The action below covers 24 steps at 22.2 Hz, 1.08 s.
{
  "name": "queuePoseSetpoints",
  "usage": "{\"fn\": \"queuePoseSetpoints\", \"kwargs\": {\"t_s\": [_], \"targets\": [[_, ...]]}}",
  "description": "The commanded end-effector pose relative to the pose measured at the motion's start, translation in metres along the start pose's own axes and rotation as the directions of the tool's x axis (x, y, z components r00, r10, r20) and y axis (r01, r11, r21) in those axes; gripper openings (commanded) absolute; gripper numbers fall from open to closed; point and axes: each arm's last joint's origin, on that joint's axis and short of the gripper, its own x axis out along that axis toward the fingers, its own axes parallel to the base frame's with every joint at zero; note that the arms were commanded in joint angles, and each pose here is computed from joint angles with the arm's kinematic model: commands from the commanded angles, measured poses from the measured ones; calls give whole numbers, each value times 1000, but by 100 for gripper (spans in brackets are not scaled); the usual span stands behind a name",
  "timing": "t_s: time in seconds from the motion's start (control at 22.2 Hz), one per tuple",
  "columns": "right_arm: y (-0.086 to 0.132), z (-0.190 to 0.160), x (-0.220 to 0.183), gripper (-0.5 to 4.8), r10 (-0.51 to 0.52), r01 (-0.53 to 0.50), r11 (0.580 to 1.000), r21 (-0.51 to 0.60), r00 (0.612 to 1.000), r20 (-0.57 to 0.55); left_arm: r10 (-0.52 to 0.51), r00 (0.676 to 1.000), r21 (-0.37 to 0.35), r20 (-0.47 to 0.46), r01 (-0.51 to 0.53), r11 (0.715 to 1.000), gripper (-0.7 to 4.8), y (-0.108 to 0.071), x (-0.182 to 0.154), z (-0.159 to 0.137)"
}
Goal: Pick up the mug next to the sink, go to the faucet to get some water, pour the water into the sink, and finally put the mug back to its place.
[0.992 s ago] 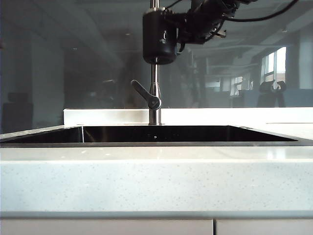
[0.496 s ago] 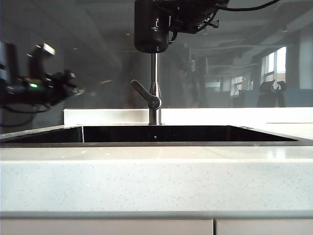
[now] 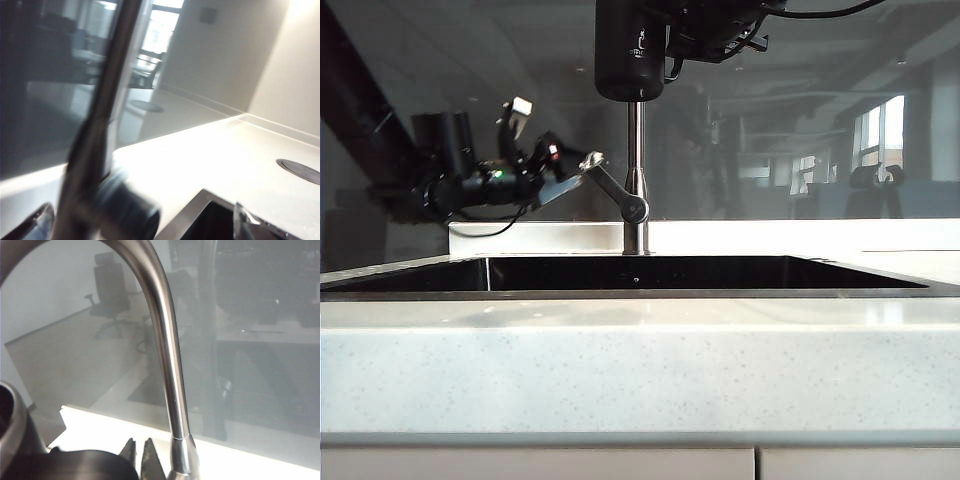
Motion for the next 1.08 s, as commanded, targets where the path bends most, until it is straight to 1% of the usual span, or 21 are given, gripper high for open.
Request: {"fn": "queuePoseSetpoints", "kwargs": {"t_s": [0.05, 0.32, 0.54, 0.72, 0.86, 1.08], "targets": [[2, 14, -4, -1, 7, -7, 1000, 4, 998, 58, -11, 1000, 60, -2, 11, 998, 479, -2, 7, 8], [2, 14, -4, -1, 7, -7, 1000, 4, 998, 59, -54, 998, 60, -20, 55, 997, 479, -3, 9, 10], [2, 14, -4, -1, 7, -7, 1000, 4, 998, 58, -52, 999, 64, -14, 53, 997, 479, -5, 12, 10], [2, 14, -4, -1, 7, -7, 1000, 4, 998, 58, -107, 993, 56, -43, 109, 992, 479, -6, 13, 11], [2, 14, -4, -1, 7, -7, 1000, 4, 998, 58, -171, 982, 24, -78, 173, 985, 479, -8, 12, 10], [2, 14, -4, -1, 6, -6, 1000, 4, 998, 58, -221, 970, 0, -101, 222, 975, 479, -10, 12, 9]]}}
